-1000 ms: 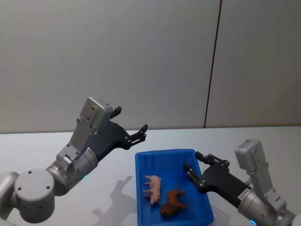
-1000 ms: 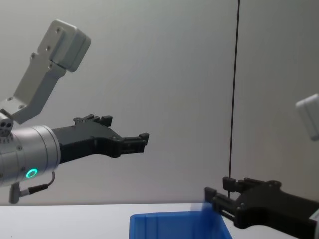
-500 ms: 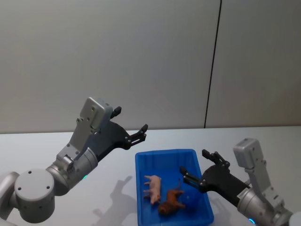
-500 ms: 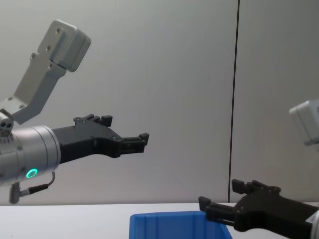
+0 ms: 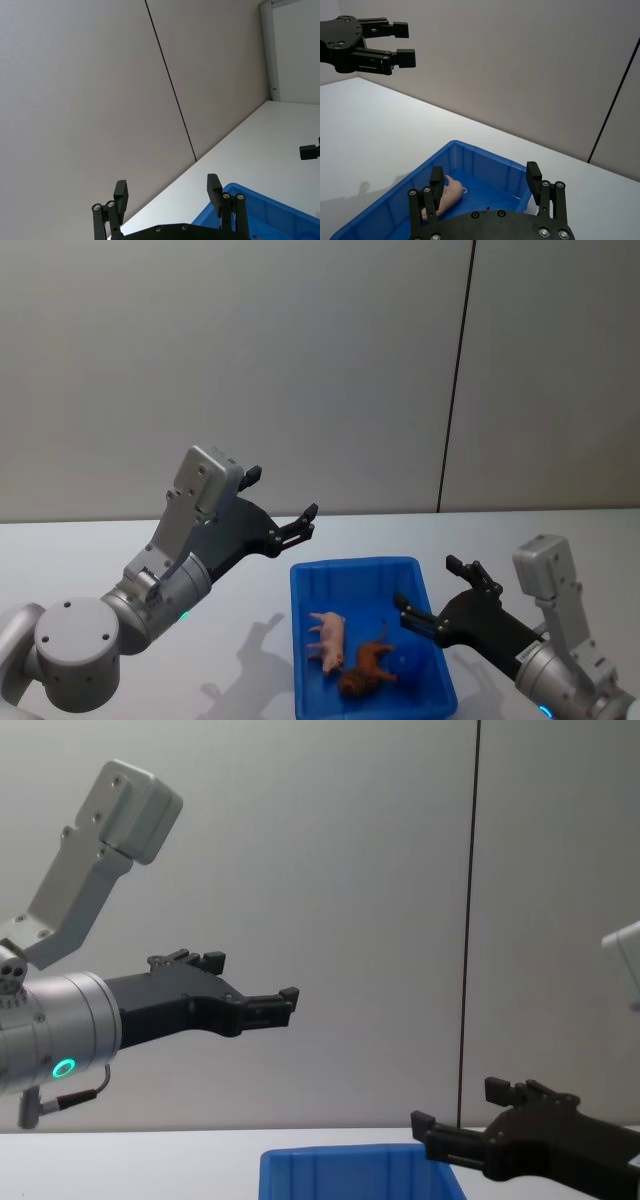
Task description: Pick up the two dolls from the table and place them into the box.
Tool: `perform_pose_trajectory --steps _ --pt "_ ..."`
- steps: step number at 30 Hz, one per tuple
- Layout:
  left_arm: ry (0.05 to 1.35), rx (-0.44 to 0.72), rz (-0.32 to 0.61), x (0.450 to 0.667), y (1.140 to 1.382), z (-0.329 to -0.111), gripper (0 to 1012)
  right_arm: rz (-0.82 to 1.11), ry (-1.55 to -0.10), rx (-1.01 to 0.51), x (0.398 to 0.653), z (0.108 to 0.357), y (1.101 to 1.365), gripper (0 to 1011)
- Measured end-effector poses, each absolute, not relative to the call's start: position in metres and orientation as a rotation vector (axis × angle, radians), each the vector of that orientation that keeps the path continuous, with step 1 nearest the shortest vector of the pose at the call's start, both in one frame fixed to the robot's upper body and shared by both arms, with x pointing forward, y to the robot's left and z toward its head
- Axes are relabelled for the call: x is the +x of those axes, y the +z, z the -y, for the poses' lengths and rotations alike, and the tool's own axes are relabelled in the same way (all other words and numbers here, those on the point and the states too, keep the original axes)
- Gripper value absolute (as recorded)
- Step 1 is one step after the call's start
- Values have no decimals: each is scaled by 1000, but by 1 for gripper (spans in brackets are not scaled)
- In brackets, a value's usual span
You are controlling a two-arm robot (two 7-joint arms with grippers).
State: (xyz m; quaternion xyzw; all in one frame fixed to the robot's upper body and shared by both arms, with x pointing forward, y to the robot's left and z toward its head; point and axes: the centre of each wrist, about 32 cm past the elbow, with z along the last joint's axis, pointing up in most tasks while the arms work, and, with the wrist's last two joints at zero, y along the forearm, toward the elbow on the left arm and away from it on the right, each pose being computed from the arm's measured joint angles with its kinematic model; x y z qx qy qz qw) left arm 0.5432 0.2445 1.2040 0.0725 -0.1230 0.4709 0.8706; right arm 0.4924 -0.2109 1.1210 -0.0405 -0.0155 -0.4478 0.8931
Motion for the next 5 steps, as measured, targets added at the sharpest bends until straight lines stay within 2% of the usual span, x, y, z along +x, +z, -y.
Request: perform_pose_trajectory --steps 5 --pt "985 152 257 543 1204 -245 1001 31 -933 -81 492 211 1121 1003"
